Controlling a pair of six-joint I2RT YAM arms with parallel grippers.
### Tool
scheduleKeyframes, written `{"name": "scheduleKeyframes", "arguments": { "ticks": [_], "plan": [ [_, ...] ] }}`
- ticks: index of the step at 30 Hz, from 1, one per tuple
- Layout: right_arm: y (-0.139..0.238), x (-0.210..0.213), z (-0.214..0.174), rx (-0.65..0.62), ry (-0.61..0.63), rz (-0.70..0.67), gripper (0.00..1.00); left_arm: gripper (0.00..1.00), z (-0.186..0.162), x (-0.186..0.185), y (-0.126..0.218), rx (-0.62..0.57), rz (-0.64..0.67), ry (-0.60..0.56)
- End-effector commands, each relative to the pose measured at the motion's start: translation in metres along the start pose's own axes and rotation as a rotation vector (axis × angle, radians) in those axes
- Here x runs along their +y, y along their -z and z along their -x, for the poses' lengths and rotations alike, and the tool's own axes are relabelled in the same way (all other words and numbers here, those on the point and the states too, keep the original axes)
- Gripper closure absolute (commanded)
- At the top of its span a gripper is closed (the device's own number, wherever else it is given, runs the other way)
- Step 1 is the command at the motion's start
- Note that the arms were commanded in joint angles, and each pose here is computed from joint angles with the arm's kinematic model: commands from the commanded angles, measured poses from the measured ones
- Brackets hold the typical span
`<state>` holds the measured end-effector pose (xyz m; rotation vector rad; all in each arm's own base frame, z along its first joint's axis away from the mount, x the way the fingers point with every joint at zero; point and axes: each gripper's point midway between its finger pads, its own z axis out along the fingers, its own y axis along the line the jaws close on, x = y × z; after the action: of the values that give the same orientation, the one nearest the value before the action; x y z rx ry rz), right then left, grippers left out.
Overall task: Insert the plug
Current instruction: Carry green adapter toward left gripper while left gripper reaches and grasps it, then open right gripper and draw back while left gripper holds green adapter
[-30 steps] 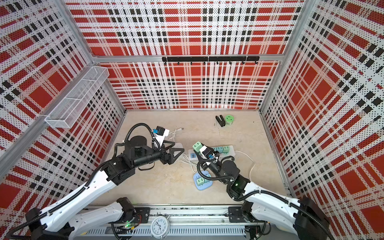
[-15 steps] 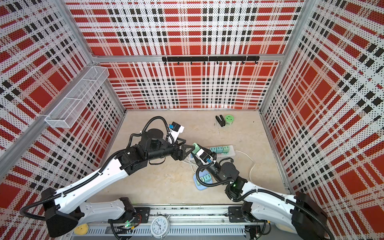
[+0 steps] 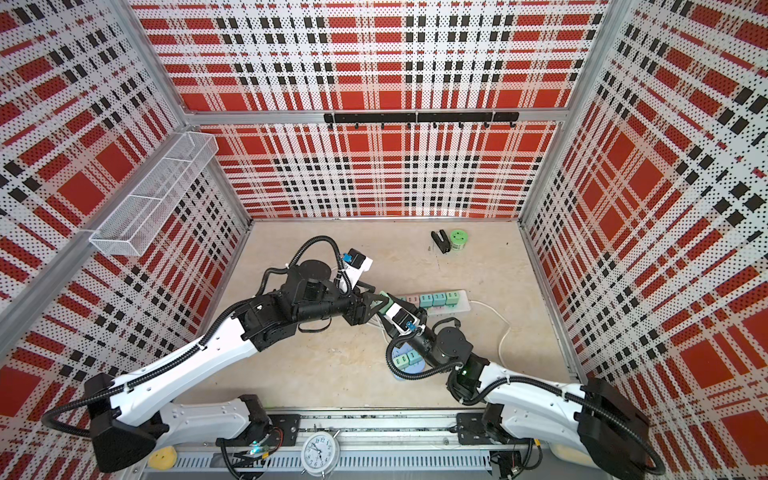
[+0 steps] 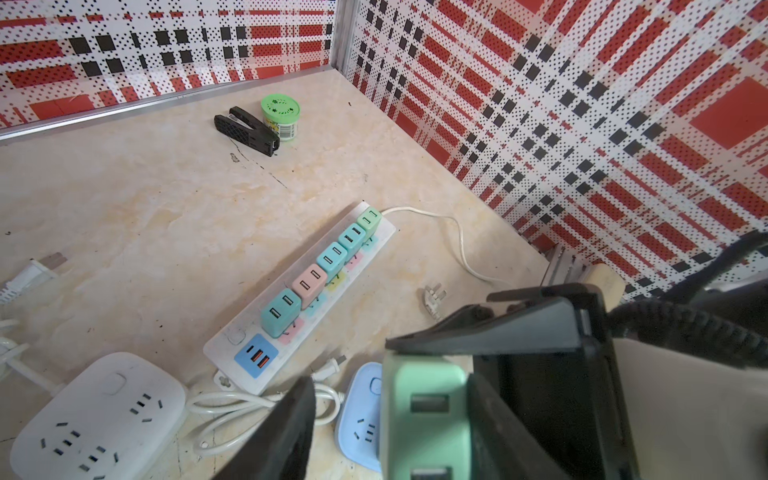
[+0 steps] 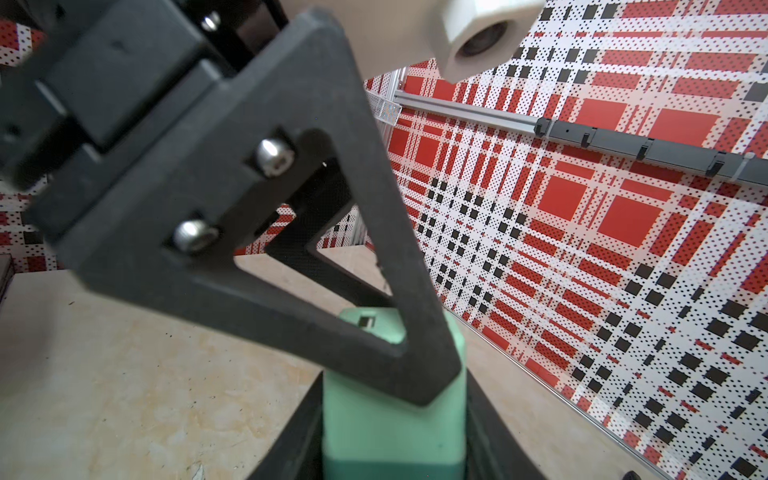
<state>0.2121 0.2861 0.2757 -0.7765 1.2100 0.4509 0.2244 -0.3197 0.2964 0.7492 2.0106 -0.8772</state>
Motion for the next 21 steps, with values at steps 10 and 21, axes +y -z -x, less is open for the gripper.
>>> {"name": "scheduleKeyframes", "arguments": {
  "ticks": [10, 21],
  "plan": [
    [0.003, -0.007, 0.025, -0.103, -0.019, -0.032, 0.84, 0.95, 0.000, -0.009, -0.006, 0.011, -0.005, -0.019],
    [0.034, -0.019, -0.004, 0.059, -0.131, -0.074, 0.00, 1.00, 0.010, 0.039, 0.004, 0.000, 0.163, -0.084]
  ]
}}
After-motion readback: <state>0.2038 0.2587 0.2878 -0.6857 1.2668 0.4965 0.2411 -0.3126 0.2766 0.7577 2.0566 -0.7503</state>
